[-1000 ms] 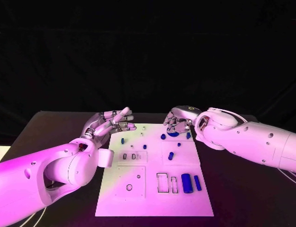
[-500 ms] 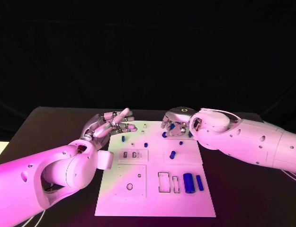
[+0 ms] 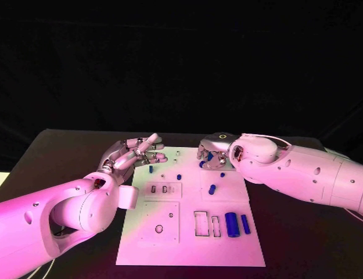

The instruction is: Assemble the parts on the task board

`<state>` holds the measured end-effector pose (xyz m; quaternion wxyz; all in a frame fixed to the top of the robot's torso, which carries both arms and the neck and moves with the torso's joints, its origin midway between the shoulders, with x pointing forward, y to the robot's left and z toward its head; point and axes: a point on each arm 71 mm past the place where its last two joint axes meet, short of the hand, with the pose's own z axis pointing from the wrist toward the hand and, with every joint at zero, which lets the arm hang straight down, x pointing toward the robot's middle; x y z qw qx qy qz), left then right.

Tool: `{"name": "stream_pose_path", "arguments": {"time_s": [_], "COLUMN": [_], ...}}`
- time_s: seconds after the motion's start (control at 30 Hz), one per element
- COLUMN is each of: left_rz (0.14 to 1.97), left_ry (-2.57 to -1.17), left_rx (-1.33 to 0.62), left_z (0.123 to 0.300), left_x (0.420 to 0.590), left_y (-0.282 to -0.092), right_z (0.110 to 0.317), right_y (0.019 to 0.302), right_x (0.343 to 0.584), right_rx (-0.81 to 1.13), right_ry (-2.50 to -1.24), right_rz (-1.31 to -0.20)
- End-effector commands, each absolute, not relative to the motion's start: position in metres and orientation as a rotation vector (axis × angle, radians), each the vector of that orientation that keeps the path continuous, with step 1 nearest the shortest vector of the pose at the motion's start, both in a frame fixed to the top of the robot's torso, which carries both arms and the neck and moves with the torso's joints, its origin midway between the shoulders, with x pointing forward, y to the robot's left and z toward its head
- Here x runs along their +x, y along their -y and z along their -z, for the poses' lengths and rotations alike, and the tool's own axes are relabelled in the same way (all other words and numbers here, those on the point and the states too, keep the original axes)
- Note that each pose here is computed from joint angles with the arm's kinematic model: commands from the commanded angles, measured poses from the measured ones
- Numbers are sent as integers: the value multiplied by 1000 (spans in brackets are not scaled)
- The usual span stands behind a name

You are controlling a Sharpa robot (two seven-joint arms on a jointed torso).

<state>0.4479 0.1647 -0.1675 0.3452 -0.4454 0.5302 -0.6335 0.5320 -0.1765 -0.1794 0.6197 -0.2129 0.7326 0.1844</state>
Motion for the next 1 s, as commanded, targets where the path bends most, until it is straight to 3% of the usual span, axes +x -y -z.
{"name": "stream_pose_path", "arguments": {"time_s": [0.03, 0.63, 1.0], "left_rz": [1677, 1676, 1677], "left_ry": [-1388, -1398, -1399], "left_rx": [-1152, -1156, -1156], "left_z": [166, 166, 167], "left_x": [447, 446, 447], "left_y": [-162, -162, -162], "right_z": [181, 186, 180], "right_y": [176, 175, 173], "right_x": [533, 535, 533], "right_rx": [-513, -516, -471], "right_ry": [-1704, -1733, -1661], "right_rz": [-390, -394, -434]}}
